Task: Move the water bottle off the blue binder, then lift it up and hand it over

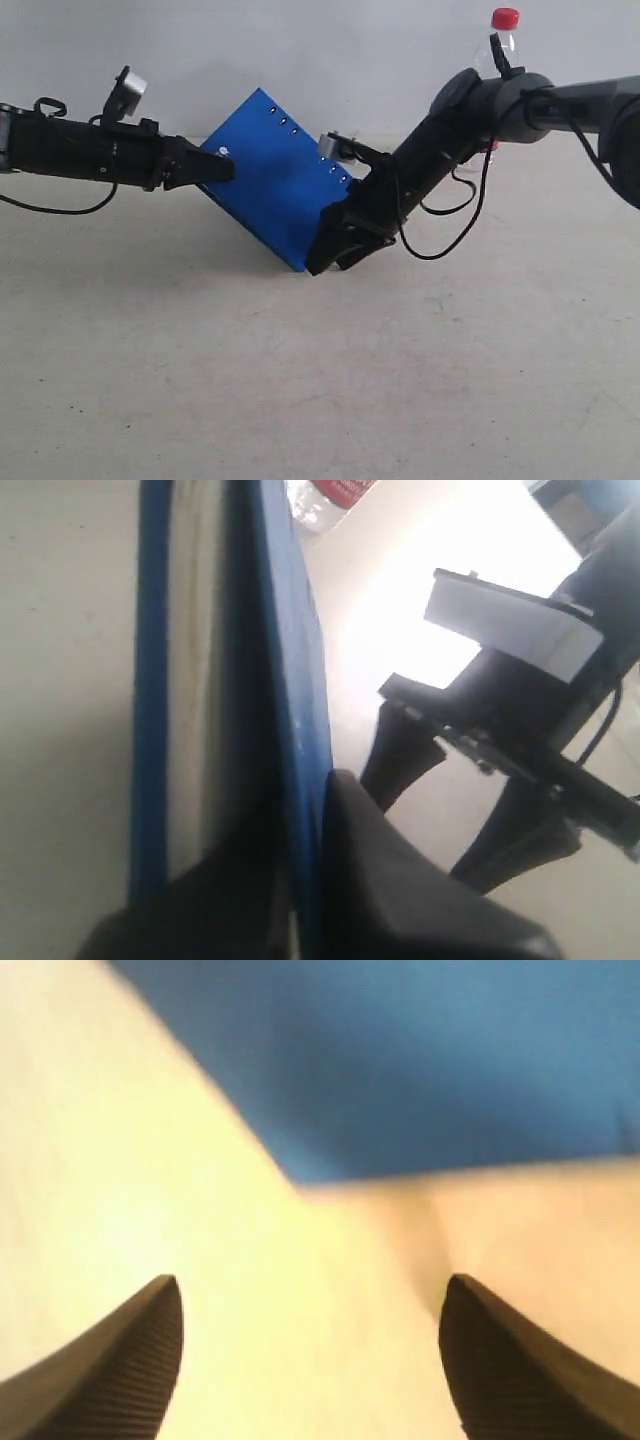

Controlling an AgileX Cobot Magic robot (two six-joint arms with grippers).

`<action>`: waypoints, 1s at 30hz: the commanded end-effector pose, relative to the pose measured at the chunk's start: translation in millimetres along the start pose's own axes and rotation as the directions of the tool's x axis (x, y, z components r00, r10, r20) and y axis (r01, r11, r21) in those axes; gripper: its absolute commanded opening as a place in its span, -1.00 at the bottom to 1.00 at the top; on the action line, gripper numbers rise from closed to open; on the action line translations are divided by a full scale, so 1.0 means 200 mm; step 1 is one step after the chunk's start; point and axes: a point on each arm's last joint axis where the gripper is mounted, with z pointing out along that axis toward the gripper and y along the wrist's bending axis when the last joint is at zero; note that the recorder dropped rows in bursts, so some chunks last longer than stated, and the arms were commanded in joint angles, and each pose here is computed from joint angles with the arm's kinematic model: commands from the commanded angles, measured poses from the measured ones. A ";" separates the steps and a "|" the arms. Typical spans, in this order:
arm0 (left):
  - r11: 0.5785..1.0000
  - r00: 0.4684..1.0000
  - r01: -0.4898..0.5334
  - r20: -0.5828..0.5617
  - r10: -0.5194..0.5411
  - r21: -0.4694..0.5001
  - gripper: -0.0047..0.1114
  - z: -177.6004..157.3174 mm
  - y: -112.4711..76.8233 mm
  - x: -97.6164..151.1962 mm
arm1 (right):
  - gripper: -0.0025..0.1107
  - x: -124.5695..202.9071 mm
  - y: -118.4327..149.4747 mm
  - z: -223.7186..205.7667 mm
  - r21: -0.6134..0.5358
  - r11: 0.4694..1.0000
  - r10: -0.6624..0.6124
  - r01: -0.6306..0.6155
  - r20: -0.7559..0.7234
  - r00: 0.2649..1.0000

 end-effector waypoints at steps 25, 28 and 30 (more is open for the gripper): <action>0.922 0.892 -0.379 -0.234 0.387 0.079 -0.84 -0.32 -0.29 -0.12 | 0.41 -0.10 0.04 -0.31 0.419 0.809 -0.453 0.411 0.001 0.891; 0.924 0.898 -0.374 -0.217 0.382 0.080 -0.84 -0.32 -0.29 -0.12 | 0.57 -0.13 0.04 -0.26 0.465 0.770 -0.496 0.438 0.002 0.869; 0.924 0.902 -0.373 -0.201 0.382 0.081 -0.84 -0.31 -0.29 -0.13 | 0.57 -0.16 0.07 -0.23 0.471 0.751 -0.522 0.462 -0.003 0.853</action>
